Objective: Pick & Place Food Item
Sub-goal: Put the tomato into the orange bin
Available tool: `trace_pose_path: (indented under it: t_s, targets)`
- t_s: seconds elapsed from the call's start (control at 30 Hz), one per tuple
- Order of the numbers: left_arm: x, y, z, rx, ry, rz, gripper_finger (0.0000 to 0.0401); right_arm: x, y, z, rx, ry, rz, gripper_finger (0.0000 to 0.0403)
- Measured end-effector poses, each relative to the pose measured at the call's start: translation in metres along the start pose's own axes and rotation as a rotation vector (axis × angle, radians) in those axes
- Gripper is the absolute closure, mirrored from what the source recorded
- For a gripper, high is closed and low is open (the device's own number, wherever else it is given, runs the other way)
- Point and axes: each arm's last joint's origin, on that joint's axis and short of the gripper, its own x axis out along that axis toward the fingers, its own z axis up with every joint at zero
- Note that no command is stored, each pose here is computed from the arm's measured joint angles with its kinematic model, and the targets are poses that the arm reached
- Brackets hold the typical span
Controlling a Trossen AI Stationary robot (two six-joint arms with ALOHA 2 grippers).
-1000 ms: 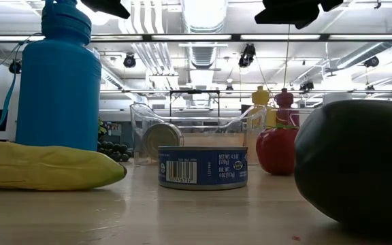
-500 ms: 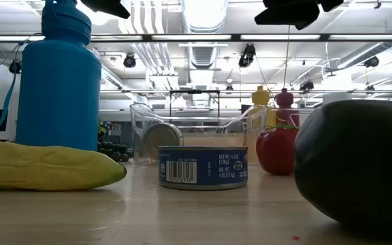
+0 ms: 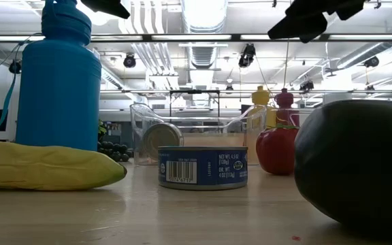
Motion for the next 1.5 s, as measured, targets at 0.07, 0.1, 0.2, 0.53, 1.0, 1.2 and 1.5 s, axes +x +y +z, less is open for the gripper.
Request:
trace_pose_path:
  t_s: [0.07,0.1,0.2,0.53,1.0,1.2,1.5]
  targets:
    - [0.0,0.0,0.0,0.0,0.0,0.0,0.0102,0.0,0.0,-0.002,0.007,0.004,-0.001,0.0146]
    - [0.0,0.0,0.0,0.0,0.0,0.0,0.0102,0.001,-0.001,-0.004,0.019,0.009,-0.003,0.0147]
    - [0.0,0.0,0.0,0.0,0.0,0.0,0.0105,0.002,-0.001,-0.009,0.035,0.024,-0.007,0.0146]
    - [0.0,0.0,0.0,0.002,0.003,0.0,0.0096,0.007,-0.002,-0.021,0.005,-0.004,-0.012,0.0113]
    - [0.0,0.0,-0.001,0.003,0.007,0.0,0.0104,0.033,0.005,-0.039,-0.083,0.061,-0.039,0.0031]
    - [0.0,0.0,-0.001,0.003,0.006,0.0,0.0105,0.038,0.004,-0.043,-0.034,0.079,-0.059,0.0005]
    - [0.0,0.0,-0.001,0.003,0.006,0.0,0.0095,0.053,-0.004,-0.052,0.021,0.154,-0.038,0.0003]
